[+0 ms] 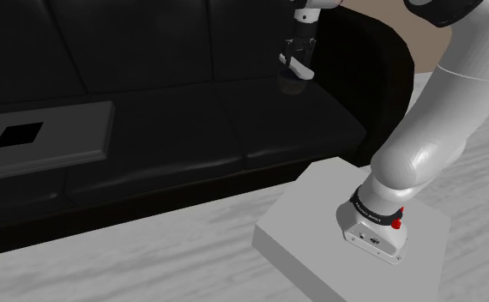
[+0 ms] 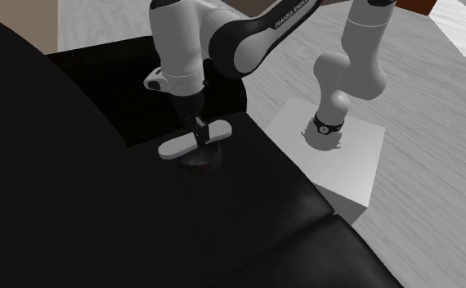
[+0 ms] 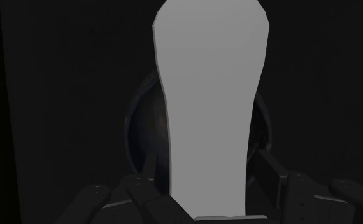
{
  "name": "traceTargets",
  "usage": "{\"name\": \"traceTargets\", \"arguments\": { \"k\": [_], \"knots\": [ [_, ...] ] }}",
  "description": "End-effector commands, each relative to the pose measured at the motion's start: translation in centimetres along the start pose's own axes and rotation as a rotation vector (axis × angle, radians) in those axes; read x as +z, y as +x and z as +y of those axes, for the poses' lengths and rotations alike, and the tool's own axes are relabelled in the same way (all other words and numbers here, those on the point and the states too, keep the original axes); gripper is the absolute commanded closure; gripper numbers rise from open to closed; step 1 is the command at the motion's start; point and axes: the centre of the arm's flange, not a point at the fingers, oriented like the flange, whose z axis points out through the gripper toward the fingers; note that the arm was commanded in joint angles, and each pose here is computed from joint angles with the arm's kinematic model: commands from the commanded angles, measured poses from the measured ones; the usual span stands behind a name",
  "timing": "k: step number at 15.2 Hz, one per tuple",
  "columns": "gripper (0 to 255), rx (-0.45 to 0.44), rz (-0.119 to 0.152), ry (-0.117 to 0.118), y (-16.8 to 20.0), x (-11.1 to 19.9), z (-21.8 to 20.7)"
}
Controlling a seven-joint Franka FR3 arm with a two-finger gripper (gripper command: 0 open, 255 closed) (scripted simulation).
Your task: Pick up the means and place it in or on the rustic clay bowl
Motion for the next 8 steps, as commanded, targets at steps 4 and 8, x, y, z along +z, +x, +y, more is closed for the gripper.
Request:
{"name": "traceTargets", "arguments": {
  "k": [4,8],
  "knots": [
    [255,0.000,0.001,0.000,0.0,2.5,-0.1],
    [255,0.000,0.001,0.000,0.0,2.5,-0.1]
  ]
}}
